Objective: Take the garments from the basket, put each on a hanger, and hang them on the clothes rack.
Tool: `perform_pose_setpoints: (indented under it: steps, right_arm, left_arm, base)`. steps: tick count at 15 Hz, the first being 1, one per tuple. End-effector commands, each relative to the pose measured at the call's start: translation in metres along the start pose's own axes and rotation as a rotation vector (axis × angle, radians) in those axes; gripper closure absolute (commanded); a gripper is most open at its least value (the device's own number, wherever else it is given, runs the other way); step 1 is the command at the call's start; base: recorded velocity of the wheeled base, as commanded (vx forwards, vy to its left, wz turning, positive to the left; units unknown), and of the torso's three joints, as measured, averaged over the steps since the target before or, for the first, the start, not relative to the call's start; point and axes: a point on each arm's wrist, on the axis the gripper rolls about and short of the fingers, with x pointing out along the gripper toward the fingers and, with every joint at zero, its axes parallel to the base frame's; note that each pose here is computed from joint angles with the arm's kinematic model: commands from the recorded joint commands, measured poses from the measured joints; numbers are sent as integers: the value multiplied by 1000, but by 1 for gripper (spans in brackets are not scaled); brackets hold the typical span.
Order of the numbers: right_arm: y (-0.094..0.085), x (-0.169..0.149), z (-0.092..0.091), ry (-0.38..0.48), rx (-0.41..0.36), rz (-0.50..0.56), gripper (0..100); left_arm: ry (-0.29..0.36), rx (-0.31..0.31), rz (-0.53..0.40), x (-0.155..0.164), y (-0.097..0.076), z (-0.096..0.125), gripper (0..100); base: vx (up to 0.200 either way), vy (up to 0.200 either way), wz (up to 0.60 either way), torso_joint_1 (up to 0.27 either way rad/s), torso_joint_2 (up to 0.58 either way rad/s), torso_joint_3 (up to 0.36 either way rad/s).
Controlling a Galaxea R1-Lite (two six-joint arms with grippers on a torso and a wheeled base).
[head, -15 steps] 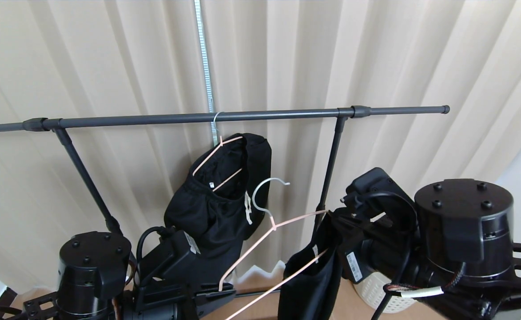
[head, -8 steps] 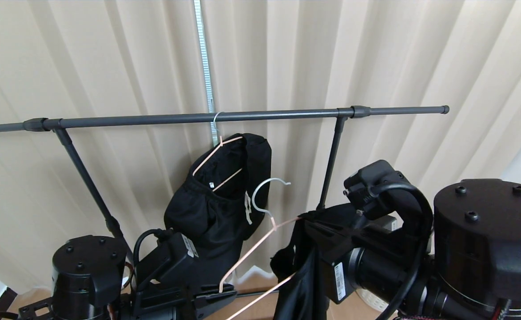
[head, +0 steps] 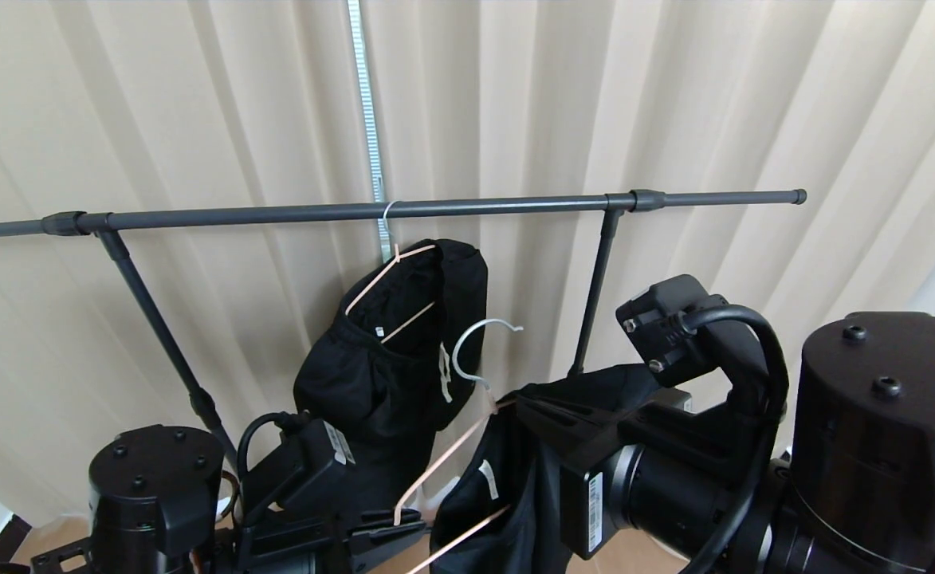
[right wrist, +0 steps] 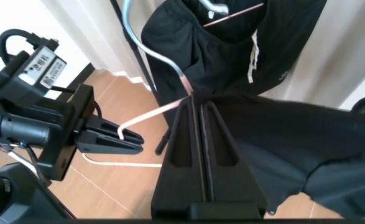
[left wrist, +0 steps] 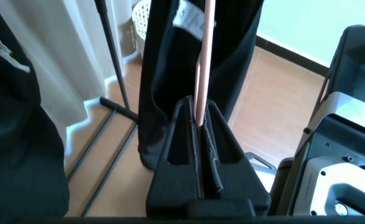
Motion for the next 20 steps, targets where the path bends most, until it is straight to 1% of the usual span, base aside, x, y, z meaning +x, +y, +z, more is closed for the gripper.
perform_pose_setpoints:
  steps: [1,3,7,11,18,20]
  right_arm:
    - [-1,1,0,1,0,-8,100]
    - [-5,4,0,1,4,-26,100]
    - [-5,4,0,0,3,-27,100]
    - [-6,4,-1,4,1,-29,100]
    - [-7,3,-4,12,-16,-33,100]
    - [-7,2,-2,4,-21,-30,100]
  left_arm:
    - [-17,6,2,-2,-1,-2,100]
    - [-31,14,3,-4,-2,-3,100]
    - [-37,18,1,-5,-3,-3,100]
    - [-66,24,4,-8,-4,-3,100]
    - [-80,27,4,-8,-4,-2,100]
    - [-79,26,4,-8,-4,-2,100]
  base:
    - [0,0,0,0,0,0]
    - [0,0,0,0,0,0]
    - [0,0,0,0,0,0]
    - [0,0,0,0,0,0]
    - [0,0,0,0,0,0]
    - [0,0,0,0,0,0]
